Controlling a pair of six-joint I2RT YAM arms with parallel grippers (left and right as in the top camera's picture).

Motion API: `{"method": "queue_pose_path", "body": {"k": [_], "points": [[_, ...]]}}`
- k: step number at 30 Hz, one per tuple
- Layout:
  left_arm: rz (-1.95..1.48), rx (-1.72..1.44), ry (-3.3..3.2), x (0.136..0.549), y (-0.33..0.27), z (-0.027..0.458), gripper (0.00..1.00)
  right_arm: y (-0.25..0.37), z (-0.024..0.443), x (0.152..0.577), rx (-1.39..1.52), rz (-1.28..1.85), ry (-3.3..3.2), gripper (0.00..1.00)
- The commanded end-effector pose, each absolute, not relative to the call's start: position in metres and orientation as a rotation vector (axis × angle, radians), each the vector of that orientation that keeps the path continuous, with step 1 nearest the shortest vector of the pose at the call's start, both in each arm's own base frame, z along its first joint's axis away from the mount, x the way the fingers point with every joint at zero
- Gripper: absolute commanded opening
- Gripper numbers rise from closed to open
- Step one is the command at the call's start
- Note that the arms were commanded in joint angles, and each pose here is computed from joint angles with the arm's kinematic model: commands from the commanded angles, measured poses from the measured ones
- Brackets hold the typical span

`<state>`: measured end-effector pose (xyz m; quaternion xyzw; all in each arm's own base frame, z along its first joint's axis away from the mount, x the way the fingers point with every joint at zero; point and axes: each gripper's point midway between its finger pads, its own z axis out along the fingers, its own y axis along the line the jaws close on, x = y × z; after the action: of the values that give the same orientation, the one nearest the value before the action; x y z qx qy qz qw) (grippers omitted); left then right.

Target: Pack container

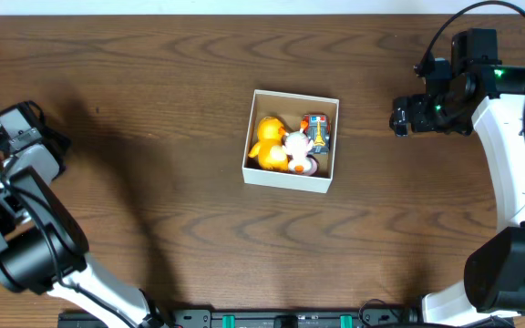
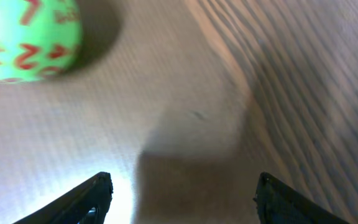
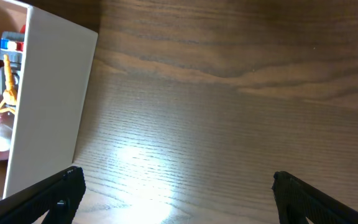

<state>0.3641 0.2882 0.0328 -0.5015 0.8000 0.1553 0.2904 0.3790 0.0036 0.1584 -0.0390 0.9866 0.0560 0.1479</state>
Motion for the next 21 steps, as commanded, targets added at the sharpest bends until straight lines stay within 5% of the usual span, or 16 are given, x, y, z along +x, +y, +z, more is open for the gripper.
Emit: {"method": "queue_pose_path", "body": {"k": [1,8,21], "points": [[0.567,-1.431,1.972,0.345,0.307,0.081,0.76,0.003,0.171,0.38,-0.094,0.159,2.805,0.99],[0.628,-1.541,1.924,0.309,0.323,0.095,0.8,0.004,0.171,0.38,-0.095,0.159,2.804,0.99],[0.548,-1.466,1.863,0.315,0.363,0.099,0.81,0.003,0.171,0.38,-0.094,0.159,2.804,0.99]]}}
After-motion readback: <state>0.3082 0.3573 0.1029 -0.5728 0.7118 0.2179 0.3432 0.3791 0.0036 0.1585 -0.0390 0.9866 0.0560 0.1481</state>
